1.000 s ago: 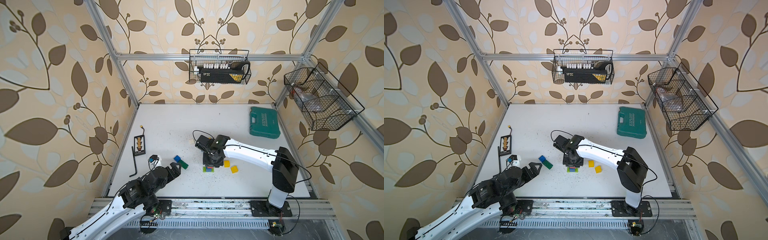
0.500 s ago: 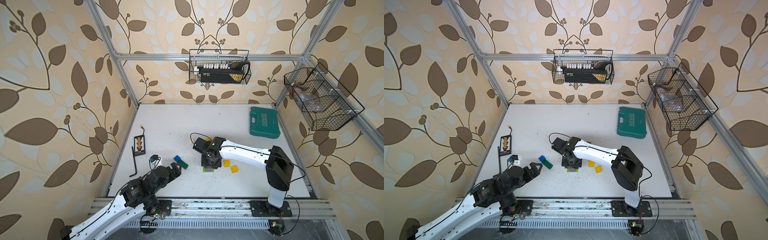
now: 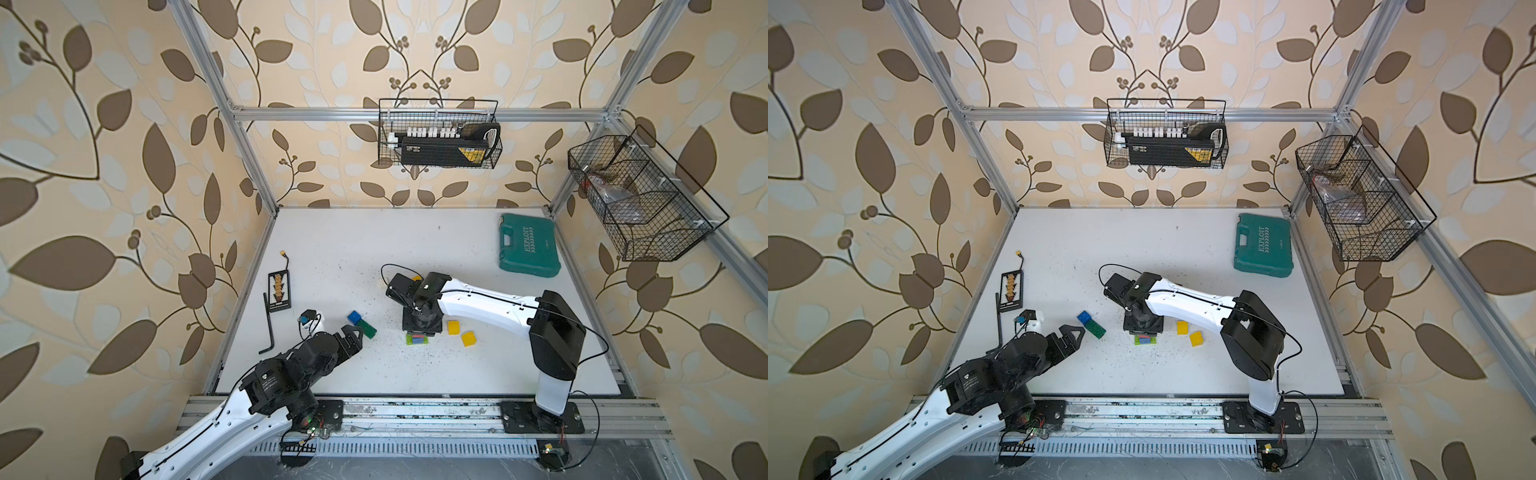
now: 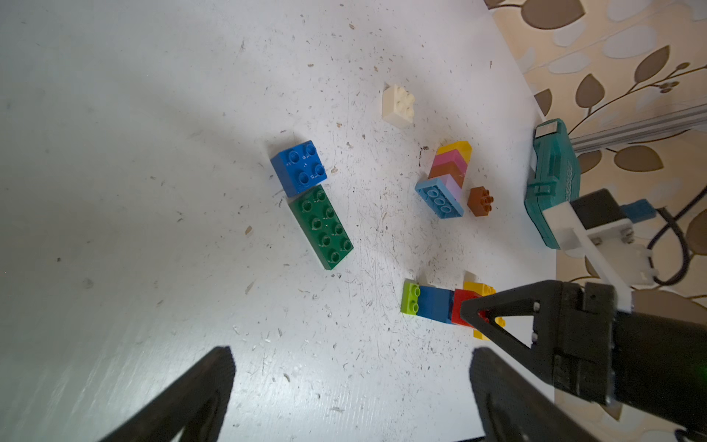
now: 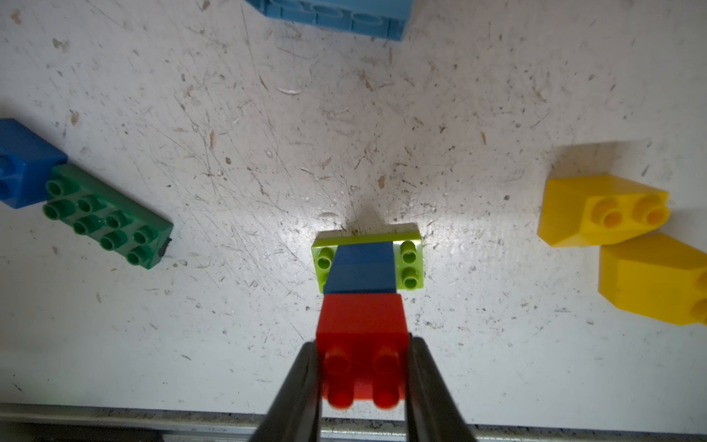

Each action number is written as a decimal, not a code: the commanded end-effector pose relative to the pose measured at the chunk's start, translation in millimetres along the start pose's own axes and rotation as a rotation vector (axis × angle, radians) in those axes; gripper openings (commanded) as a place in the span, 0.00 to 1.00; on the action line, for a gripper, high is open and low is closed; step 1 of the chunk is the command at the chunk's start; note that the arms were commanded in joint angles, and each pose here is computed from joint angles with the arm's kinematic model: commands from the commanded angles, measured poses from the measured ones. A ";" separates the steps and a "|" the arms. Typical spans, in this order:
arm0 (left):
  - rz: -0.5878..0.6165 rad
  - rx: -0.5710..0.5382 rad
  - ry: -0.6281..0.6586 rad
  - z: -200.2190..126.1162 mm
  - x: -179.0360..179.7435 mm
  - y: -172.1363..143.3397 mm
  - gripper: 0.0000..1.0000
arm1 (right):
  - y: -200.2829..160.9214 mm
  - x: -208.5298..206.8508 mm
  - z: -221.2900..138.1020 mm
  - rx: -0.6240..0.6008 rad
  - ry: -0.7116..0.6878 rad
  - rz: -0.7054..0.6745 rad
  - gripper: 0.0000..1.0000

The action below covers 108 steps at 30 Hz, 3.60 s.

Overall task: Assemble the number 1 with lego
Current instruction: Assemble the lego brick with the lego brick, then pick up the lego brick from the center of the board.

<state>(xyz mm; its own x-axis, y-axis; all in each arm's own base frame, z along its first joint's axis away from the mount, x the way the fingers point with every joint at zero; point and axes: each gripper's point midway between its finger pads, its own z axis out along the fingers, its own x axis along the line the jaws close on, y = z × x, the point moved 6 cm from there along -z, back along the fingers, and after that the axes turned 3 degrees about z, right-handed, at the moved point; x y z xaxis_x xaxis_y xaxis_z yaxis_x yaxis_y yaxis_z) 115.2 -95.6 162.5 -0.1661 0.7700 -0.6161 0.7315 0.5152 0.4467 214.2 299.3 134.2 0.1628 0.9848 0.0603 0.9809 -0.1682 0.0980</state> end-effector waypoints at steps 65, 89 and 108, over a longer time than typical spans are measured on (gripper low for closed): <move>0.039 0.039 0.030 8.8 -12.2 -0.4 0.99 | 14.9 -97.7 -57.1 -0.127 -0.027 -0.157 0.51; 0.056 0.057 0.091 19.5 -22.2 0.8 0.99 | 19.4 -147.9 23.6 -0.035 -0.094 -0.256 0.48; 0.092 0.101 0.196 31.7 -34.2 1.2 0.99 | 13.5 -158.1 46.0 0.003 -0.162 -0.183 0.51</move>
<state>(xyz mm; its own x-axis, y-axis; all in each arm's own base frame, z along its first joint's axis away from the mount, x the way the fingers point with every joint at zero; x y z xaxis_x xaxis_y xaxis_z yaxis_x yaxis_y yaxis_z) 138.8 -131.0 153.3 -0.2197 0.8820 -0.4168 0.8175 0.3996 0.4147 208.4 149.5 86.2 -0.0337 0.9956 -0.0870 0.9950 0.0417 0.0913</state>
